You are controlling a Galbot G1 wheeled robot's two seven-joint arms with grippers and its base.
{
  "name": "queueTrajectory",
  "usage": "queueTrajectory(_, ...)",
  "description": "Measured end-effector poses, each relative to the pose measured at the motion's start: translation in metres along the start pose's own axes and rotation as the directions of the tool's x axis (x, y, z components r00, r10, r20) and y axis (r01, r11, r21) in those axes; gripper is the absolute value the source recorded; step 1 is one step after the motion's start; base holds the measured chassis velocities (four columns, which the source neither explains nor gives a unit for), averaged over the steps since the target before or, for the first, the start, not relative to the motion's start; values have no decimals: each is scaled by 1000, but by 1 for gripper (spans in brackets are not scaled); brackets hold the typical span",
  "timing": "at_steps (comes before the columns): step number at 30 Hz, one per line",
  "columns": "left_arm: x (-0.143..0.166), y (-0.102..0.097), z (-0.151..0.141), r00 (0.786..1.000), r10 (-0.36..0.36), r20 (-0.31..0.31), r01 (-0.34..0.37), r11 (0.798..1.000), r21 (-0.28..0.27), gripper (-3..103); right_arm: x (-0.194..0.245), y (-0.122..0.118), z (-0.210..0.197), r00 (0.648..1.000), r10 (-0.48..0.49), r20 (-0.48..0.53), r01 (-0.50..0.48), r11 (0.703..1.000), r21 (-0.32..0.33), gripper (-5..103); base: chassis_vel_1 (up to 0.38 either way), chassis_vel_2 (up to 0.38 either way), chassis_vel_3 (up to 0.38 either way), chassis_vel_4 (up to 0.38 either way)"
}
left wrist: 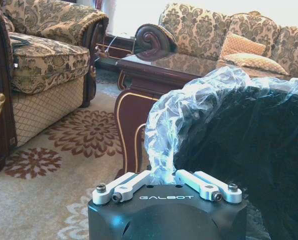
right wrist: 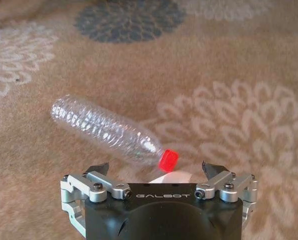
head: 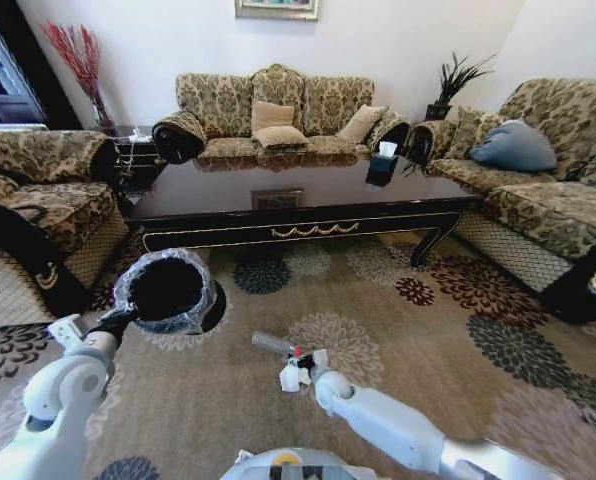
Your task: Move to the front of the table and pick up the trash from the floor, then place it into the trash bin.
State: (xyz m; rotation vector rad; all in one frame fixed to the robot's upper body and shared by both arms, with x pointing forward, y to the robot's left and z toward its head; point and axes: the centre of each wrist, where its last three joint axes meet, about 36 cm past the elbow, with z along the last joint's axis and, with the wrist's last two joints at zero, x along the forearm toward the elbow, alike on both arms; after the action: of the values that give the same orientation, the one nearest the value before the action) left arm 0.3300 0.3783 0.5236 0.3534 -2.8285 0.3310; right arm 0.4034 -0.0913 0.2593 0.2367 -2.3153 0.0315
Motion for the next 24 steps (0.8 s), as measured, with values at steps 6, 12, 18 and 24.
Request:
queueTrajectory(6, 0, -1, 0, 1000, 7, -1, -7, 1000, 1, 2, -2, 31, -13, 991, 57, -125, -65, 996, -67, 100, 0, 0, 0, 0)
queueTrajectory(12, -6, 1, 1, 1000, 7, -9, -7, 1000, -4, 2, -13, 44, -4, 977, 91, -191, -116, 985, -127, 100, 0, 0, 0, 0)
queueTrajectory(18, -11, 2, 4, 1000, 1, -18, -1, 1000, -2, 2, -28, 45, 12, 973, 110, -203, -134, 985, -109, 100, 0, 0, 0, 0)
queueTrajectory(24, -11, 0, 7, 1000, 2, -23, -2, 1000, 1, 2, -36, 42, 17, 975, 121, -188, -139, 987, -86, 91, 0, 0, 0, 0)
